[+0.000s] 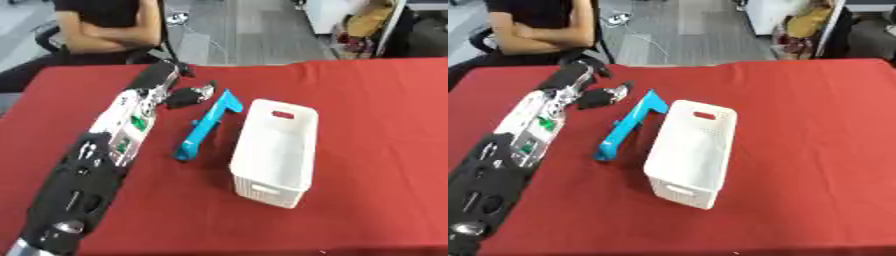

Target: Pick up objects on the table and place them in the box.

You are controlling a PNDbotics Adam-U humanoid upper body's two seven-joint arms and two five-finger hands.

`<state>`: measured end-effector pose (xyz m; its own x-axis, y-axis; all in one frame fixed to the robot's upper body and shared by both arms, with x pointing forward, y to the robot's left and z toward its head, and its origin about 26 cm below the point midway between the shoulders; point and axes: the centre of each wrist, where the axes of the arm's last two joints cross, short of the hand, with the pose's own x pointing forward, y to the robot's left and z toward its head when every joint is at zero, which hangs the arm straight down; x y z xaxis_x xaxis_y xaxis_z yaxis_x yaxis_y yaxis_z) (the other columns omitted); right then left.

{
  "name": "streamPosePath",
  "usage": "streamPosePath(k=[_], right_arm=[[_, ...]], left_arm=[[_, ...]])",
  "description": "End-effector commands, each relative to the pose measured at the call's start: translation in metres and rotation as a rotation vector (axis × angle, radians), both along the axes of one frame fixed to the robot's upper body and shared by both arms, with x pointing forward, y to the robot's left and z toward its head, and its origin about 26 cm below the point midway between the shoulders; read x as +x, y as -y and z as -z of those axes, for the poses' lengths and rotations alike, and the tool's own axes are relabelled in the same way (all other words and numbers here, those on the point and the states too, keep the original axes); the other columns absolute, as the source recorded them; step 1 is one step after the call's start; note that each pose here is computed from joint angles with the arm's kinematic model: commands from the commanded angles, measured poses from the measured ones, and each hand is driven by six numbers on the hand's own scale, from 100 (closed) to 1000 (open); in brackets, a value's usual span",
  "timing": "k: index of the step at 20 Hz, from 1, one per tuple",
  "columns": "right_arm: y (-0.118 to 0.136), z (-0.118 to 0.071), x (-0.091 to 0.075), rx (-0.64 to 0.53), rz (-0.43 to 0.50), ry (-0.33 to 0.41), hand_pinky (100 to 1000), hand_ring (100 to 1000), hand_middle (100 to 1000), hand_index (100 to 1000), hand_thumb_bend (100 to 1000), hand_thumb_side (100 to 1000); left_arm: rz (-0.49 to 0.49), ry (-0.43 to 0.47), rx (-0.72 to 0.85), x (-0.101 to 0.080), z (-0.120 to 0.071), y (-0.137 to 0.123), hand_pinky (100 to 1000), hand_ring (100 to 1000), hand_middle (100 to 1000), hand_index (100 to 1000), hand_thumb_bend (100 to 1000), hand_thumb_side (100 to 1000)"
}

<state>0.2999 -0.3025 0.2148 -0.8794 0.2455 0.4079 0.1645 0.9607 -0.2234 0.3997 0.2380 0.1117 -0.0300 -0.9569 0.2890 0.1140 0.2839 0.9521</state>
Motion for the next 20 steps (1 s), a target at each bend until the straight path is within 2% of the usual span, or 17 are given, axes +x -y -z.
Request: streamPosePath(k=[1,10,20], right_arm=[[0.0,-0.009,-0.002,-0.017,-0.005,0.03,788,888,883,944,100,981],[-0.001,-0.01,-0.002,-0.018,-0.008,0.031,788,888,883,944,100,981],[-0.001,-0.01,-0.002,-0.02,-0.012,0.03,788,888,883,944,100,981]], left_arm=[[0.002,0.026,-0.003,0.005,-0.007,0.001,668,692,751,783,417,874],[0.032,-0.052,0.04,0.007,0.011,0.003,693,696,747,784,460,873],[0.091,-0.135,0.136,0.013,0.021,0.006,731,715,747,792,508,884]])
